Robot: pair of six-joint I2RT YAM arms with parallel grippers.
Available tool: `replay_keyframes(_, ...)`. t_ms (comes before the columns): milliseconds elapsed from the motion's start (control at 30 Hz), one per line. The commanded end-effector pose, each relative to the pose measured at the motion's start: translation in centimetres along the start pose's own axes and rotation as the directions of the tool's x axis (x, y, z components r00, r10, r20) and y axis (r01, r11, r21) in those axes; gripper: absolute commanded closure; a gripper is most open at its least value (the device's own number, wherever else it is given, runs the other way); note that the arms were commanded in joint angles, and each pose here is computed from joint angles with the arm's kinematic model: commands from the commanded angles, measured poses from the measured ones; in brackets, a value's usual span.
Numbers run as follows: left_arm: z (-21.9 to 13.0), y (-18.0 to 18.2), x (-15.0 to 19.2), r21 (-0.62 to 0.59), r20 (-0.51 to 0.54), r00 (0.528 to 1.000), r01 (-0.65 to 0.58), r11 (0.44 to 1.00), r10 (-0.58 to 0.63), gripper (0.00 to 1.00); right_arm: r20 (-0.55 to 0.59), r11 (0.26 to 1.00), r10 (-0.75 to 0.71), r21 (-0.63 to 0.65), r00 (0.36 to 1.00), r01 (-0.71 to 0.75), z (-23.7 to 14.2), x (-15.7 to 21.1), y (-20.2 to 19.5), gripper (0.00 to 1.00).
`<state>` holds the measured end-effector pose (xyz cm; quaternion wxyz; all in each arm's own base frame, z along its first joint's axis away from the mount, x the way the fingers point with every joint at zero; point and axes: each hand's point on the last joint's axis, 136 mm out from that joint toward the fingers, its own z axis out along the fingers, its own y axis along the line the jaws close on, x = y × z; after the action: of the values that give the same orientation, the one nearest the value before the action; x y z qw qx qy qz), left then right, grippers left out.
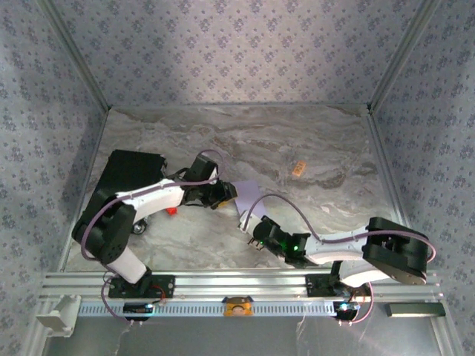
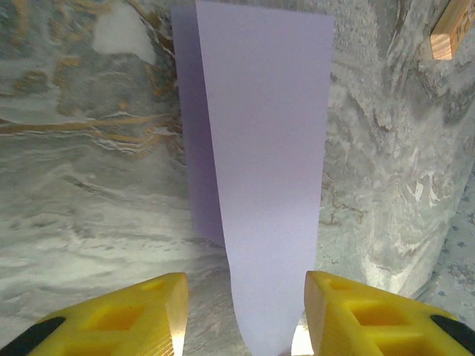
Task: Fold a paper plane with a square sheet of paper (pick it up from the middle)
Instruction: Third fold the triangle at the center of the table.
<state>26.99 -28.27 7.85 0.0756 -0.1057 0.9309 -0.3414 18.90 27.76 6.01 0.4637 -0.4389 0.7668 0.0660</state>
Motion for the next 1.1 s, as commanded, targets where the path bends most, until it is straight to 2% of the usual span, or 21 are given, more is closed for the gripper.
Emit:
replay_keyframes(0, -1.6, 0.1, -0.9, -0.042, 0.063, 0.998, -0.025, 0.999, 0.028, 0.55, -0.030, 0.996, 0.068, -0.049, 0.997, -0.070, -0.2, -0.6, 0.5, 1.00)
replay_keyframes(133, -2.2, -0.3, -1.1, -0.030, 0.079, 0.995, -0.051, 0.998, 0.053, 0.55, -0.053, 0.984, 0.162, -0.065, 0.985, -0.166, -0.4, -1.5, 0.4, 1.00)
replay_keyframes(267, -2.4, -1.1, -1.2, -0.003, 0.084, 0.994, -0.071, 0.998, 0.071, 0.58, -0.106, 0.938, 0.309, -0.129, 0.945, -0.321, -0.7, -2.3, 0.4, 1.00)
replay_keyframes(367, -2.4, -1.9, -1.2, 0.016, 0.067, 0.994, -0.089, 0.996, 0.088, 0.59, -0.143, 0.889, 0.396, -0.189, 0.907, -0.417, -0.7, -2.8, 0.6, 1.00)
replay_keyframes(533, -2.6, -2.7, -1.3, 0.028, 0.062, 0.992, -0.116, 0.993, 0.114, 0.64, -0.228, 0.761, 0.542, -0.276, 0.809, -0.587, -0.7, -2.9, 1.2, 1.00)
replay_keyframes(800, -2.4, -4.4, -1.4, 0.077, 0.035, 0.986, -0.166, 0.983, 0.163, 0.73, -0.284, 0.611, 0.611, -0.425, 0.739, -0.668, -1.3, -3.5, 1.8, 1.00)
replay_keyframes(1067, -0.6, -6.3, -1.9, 0.121, -0.030, 0.977, -0.206, 0.971, 0.211, 0.81, -0.299, 0.559, 0.604, -0.502, 0.739, -0.660, -2.1, -3.4, 2.1, 1.00)
